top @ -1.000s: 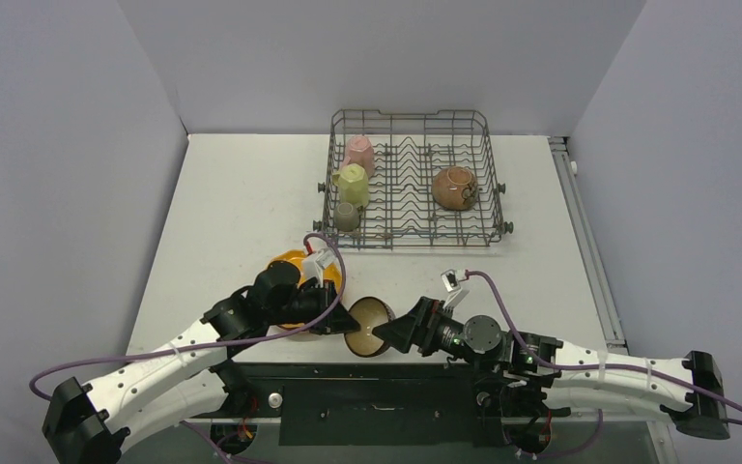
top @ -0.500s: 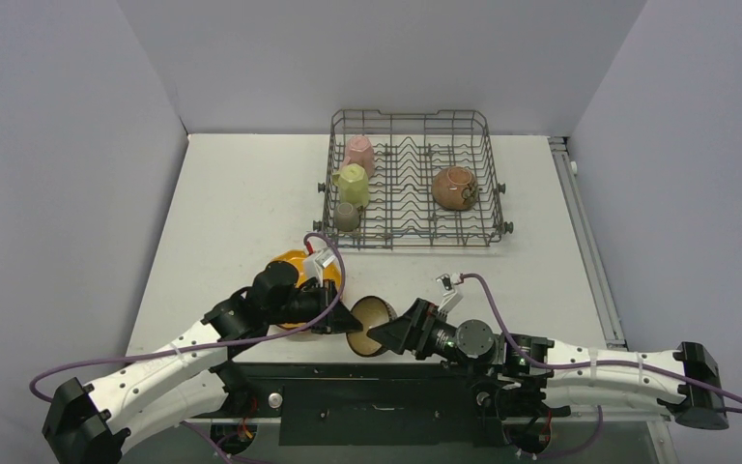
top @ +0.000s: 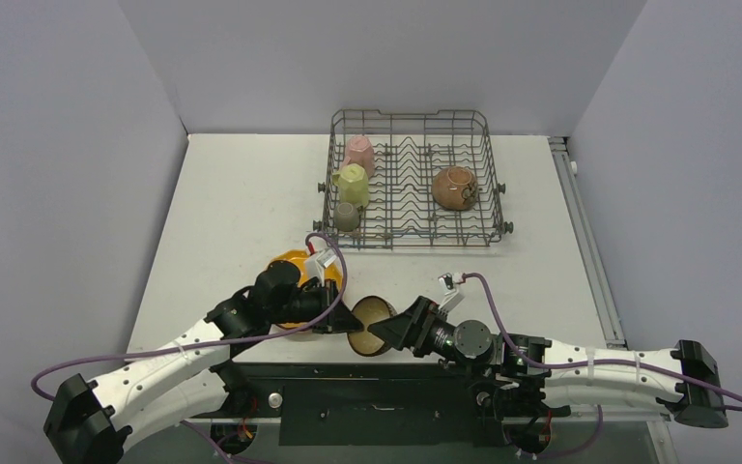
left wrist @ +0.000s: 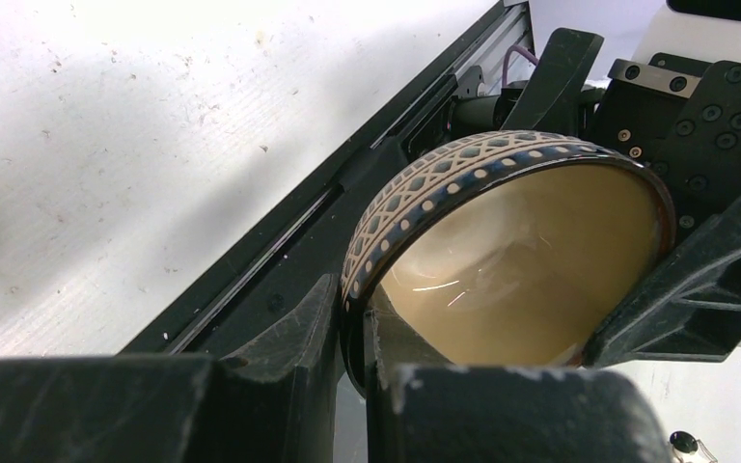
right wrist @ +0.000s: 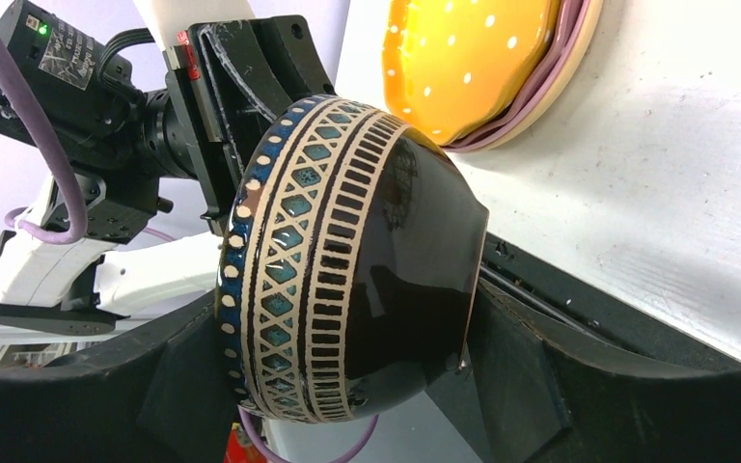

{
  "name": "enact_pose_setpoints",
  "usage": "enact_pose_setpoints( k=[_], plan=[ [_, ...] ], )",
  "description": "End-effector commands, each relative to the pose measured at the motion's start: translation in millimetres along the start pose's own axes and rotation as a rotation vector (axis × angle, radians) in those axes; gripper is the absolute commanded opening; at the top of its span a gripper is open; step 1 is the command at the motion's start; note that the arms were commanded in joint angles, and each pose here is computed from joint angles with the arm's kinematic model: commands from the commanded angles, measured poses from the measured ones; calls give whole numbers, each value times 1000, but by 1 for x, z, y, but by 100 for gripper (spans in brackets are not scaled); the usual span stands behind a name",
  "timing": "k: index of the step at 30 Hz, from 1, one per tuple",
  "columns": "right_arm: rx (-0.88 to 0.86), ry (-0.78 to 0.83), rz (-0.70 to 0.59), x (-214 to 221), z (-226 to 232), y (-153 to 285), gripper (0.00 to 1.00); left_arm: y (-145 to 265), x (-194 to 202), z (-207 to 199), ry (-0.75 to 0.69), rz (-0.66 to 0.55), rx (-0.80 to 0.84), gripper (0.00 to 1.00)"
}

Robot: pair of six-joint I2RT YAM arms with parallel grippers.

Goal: Load the mixed dishes into the dish rack
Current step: Turn the bowl upside down on the dish rack.

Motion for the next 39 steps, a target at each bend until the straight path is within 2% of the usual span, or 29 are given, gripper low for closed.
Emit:
enact_pose_setpoints(
  k=[1, 3, 6, 7, 9, 15, 17, 19, 20, 22, 25, 28, 32, 37, 38, 39],
  plan=[
    [-63, -36, -63, -8, 23, -2, 68, 2, -19, -23, -51, -73, 121, 0],
    [-66, -36, -63, -8, 24, -2, 59, 1, -18, -21, -48, -69, 116, 0],
    [-70, -36, -59, -7, 25, -3, 39, 0, -18, -20, -45, -67, 115, 0],
    [-69, -36, -57, -7, 25, -3, 24, -1, -18, -20, -44, -62, 116, 0],
    [-64, -41, -63, -8, 25, -3, 1, -2, -18, -20, -41, -58, 115, 0],
    [-46, -26, -77, -11, 28, -2, 0, -5, -17, -18, -37, -44, 110, 2],
    [-54, -29, -90, -14, 30, 0, 0, -5, -18, -18, -38, -42, 108, 7],
    [-61, -32, -107, -17, 32, 2, 0, -5, -18, -17, -38, -43, 99, 17],
    [-57, -29, -113, -18, 32, 3, 0, -5, -18, -17, -38, -43, 96, 25],
    [-54, -24, -129, -22, 35, 5, 0, -4, -19, -15, -39, -43, 88, 33],
    [-50, -16, -145, -28, 37, 4, 0, -3, -22, -15, -42, -48, 84, 38],
    [-49, -16, -156, -32, 38, 4, 0, -2, -26, -14, -43, -51, 74, 47],
    [-25, 7, -192, -44, 36, 3, 0, 2, -36, -10, -55, -73, 41, 54],
    [43, 52, -260, -82, 28, -1, 0, 16, -55, 2, -56, -115, -62, 57],
    [53, 56, -308, -98, 32, 0, 0, 19, -60, 7, -65, -140, -96, 57],
    [80, 90, -295, -102, 28, 0, 0, 23, -64, 7, -66, -146, -118, 58]
  ],
)
Point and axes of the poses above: each gripper's point midway between its finger pads, its own y axis back along the fingers, its own z axis along the line the jaws close on, x = y × z, the point moved 6 cm from there along y, back along the fingers, and after that the axes turned 10 degrees about -y, right-handed, at the moved point
